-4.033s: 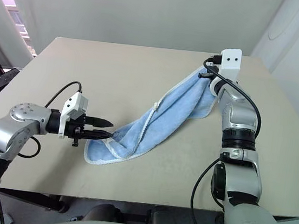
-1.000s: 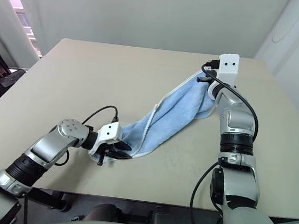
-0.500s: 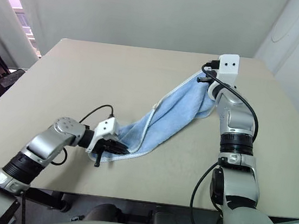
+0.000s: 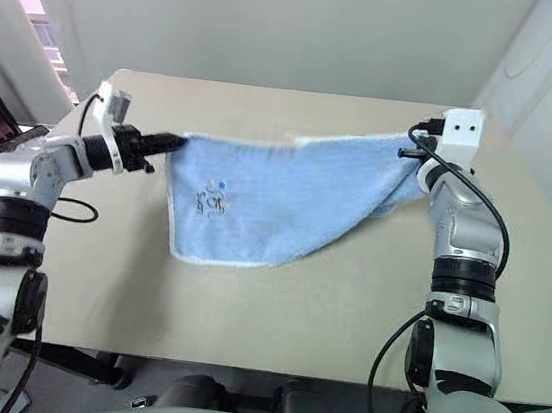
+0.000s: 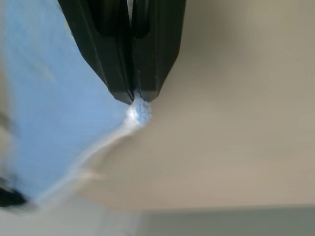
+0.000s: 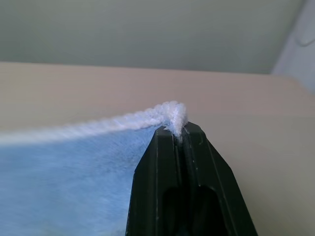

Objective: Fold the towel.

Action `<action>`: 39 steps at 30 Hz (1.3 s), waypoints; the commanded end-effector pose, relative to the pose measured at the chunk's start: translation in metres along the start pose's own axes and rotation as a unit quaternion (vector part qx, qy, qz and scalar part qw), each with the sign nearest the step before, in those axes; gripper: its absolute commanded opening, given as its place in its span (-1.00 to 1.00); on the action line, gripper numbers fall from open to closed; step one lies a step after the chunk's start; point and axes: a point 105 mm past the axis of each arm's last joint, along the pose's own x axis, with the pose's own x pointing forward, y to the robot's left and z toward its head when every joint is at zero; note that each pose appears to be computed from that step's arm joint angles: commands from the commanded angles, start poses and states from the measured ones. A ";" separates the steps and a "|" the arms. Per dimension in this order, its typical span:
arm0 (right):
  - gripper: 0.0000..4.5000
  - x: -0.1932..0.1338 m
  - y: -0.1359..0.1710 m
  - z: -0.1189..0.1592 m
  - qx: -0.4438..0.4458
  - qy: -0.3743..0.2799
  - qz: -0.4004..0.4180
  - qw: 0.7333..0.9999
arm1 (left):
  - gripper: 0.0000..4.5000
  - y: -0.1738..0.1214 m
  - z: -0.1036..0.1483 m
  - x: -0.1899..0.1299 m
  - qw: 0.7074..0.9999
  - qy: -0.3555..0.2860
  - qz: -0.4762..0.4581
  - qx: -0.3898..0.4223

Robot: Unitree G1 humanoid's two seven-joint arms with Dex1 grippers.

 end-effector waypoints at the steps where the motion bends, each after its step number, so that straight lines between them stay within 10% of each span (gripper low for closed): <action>1: -1.00 -0.001 -0.018 0.024 0.008 -0.042 -0.023 0.999 | -0.99 0.018 0.030 0.008 0.996 -0.054 0.064 0.033; 20: -1.00 0.024 0.023 0.089 0.106 -0.162 0.150 0.970 | -0.99 0.030 0.119 0.024 0.943 -0.197 0.252 0.086; 29: -1.00 -0.034 0.042 0.037 0.049 -0.140 0.357 0.922 | -0.99 0.023 0.069 0.013 0.978 -0.133 0.095 0.130; 39: -1.00 -0.119 0.040 -0.018 0.106 -0.091 0.386 0.912 | -0.99 0.025 -0.007 -0.053 0.990 -0.014 -0.048 0.134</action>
